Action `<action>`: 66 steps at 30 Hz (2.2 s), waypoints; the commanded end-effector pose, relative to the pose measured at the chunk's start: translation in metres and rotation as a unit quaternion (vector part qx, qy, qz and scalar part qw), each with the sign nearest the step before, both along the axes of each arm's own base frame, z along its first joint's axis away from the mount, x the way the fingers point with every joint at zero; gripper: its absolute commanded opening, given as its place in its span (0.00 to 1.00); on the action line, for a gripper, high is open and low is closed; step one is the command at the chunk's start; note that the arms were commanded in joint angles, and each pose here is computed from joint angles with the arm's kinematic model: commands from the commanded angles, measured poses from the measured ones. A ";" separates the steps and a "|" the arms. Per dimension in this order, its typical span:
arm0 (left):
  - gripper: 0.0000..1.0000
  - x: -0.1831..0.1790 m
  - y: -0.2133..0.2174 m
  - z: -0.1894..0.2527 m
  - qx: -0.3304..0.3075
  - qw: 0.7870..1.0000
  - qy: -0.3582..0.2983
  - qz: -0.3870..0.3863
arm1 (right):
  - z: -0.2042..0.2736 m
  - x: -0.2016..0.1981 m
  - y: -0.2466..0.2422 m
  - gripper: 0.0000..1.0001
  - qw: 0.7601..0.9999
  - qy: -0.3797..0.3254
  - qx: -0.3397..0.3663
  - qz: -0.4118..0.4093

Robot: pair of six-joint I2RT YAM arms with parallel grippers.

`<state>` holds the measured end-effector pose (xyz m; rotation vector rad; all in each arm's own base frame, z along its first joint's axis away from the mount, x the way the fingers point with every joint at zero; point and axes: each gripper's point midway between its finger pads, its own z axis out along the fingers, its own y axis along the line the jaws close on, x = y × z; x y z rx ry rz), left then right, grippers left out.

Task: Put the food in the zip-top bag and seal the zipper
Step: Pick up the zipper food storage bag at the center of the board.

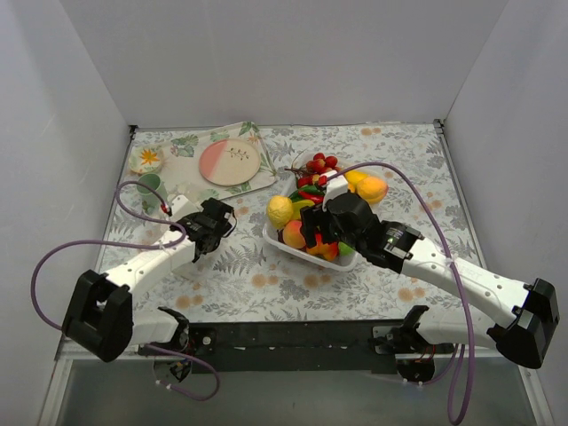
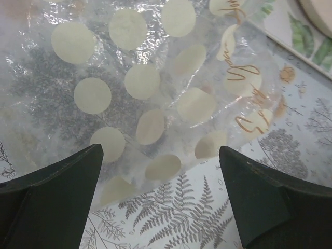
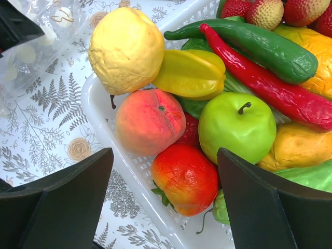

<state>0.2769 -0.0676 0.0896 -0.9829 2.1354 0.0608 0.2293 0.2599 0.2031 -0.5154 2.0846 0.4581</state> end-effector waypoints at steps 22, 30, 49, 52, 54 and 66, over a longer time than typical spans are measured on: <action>0.00 0.017 -0.029 0.171 -0.206 0.956 -0.207 0.020 | 0.066 -0.022 0.085 0.83 0.980 -0.106 0.125 0.115; 0.00 0.013 -0.038 0.230 -0.265 0.931 -0.252 0.003 | 0.110 -0.036 0.115 0.67 0.938 -0.207 0.219 0.169; 0.00 0.008 -0.052 0.247 -0.281 0.926 -0.250 -0.045 | 0.121 -0.040 0.180 0.70 0.932 -0.233 0.207 0.183; 0.00 0.003 -0.053 0.246 -0.283 0.925 -0.248 -0.053 | 0.120 -0.033 0.184 0.63 0.937 -0.232 0.202 0.167; 0.00 0.000 -0.054 0.244 -0.284 0.925 -0.244 -0.060 | 0.118 -0.024 0.187 0.28 0.946 -0.220 0.187 0.144; 0.85 -0.005 -0.052 0.250 -0.072 0.924 -0.270 -0.262 | 0.147 0.017 0.168 0.01 0.988 -0.065 0.134 0.038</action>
